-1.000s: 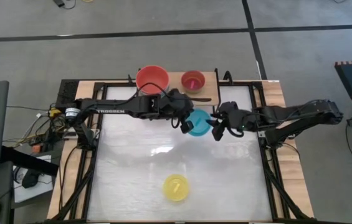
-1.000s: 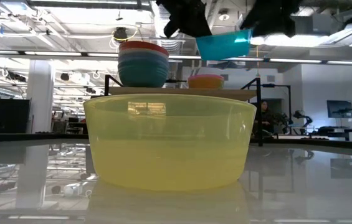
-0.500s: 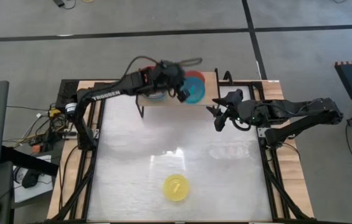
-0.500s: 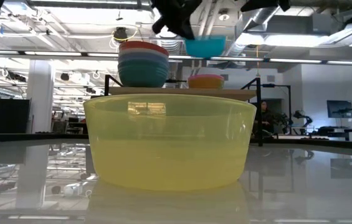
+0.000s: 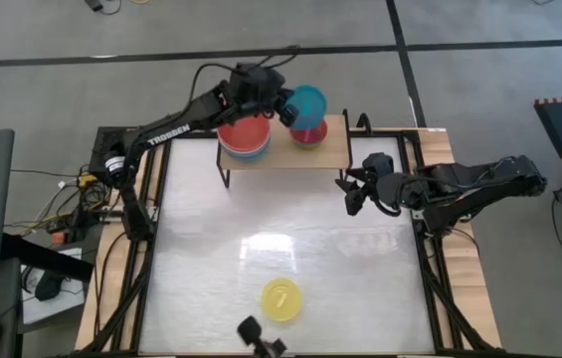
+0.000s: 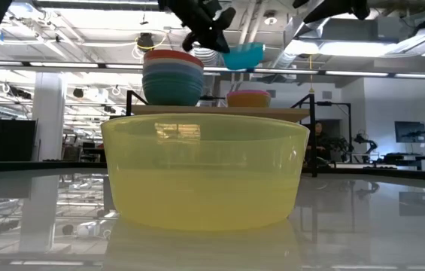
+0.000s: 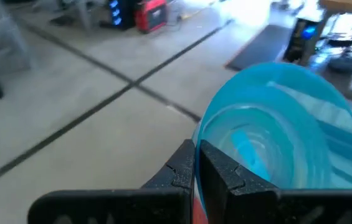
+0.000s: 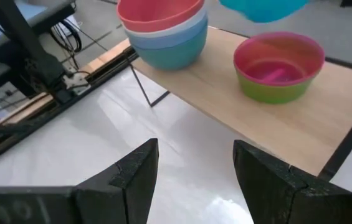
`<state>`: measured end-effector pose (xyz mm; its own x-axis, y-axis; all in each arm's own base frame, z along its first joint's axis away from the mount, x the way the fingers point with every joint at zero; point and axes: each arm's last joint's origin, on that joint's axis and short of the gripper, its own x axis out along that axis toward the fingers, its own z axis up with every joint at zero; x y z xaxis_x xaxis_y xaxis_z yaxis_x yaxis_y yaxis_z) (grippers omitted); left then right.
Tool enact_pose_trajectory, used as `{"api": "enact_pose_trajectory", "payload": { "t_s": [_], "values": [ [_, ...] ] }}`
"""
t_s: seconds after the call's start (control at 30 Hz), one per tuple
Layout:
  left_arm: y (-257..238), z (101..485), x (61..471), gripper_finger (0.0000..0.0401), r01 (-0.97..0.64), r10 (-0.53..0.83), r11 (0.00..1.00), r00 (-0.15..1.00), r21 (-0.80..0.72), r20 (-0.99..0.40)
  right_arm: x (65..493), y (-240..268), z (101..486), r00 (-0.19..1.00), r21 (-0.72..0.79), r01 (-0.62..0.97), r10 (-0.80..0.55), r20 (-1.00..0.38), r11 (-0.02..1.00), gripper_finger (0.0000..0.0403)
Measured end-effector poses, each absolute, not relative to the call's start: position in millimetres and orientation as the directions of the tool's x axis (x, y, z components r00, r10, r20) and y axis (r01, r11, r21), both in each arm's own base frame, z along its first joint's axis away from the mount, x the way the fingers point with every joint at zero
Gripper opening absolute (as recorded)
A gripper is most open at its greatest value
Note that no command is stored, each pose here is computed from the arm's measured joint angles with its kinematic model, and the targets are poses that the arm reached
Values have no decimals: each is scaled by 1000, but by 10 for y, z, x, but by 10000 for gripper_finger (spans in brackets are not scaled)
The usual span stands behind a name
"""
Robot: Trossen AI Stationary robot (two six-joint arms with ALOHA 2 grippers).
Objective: Place and stack bowls onto a shelf
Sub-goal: Stack the transparent blue bowl on top of the transparent pink bowl on the shelf
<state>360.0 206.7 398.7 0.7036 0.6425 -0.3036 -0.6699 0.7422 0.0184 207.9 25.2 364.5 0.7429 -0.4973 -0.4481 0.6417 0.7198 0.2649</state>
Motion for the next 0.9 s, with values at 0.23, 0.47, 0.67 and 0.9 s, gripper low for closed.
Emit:
{"api": "enact_pose_trajectory", "payload": {
  "t_s": [0.23, 0.47, 0.67, 0.9],
  "values": [
    [2374, 3747, 3736, 0, -516, 517, 852, 808, 86, -283, 2079, 254, 3641, 742, 333, 656, -496, -451, 678, 234],
    [2464, 3635, 3703, 0, -458, 482, 875, 804, 155, -347, 2056, 324, 3622, 748, 381, 652, -473, -466, 656, 234],
    [2456, 3628, 3705, 0, -432, 478, 878, 804, 205, -355, 2055, 334, 3624, 749, 398, 654, -475, -462, 644, 234],
    [2444, 3606, 3717, 2, -392, 444, 895, 823, 213, -353, 2059, 335, 3629, 752, 416, 653, -474, -458, 633, 234]
  ]
}}
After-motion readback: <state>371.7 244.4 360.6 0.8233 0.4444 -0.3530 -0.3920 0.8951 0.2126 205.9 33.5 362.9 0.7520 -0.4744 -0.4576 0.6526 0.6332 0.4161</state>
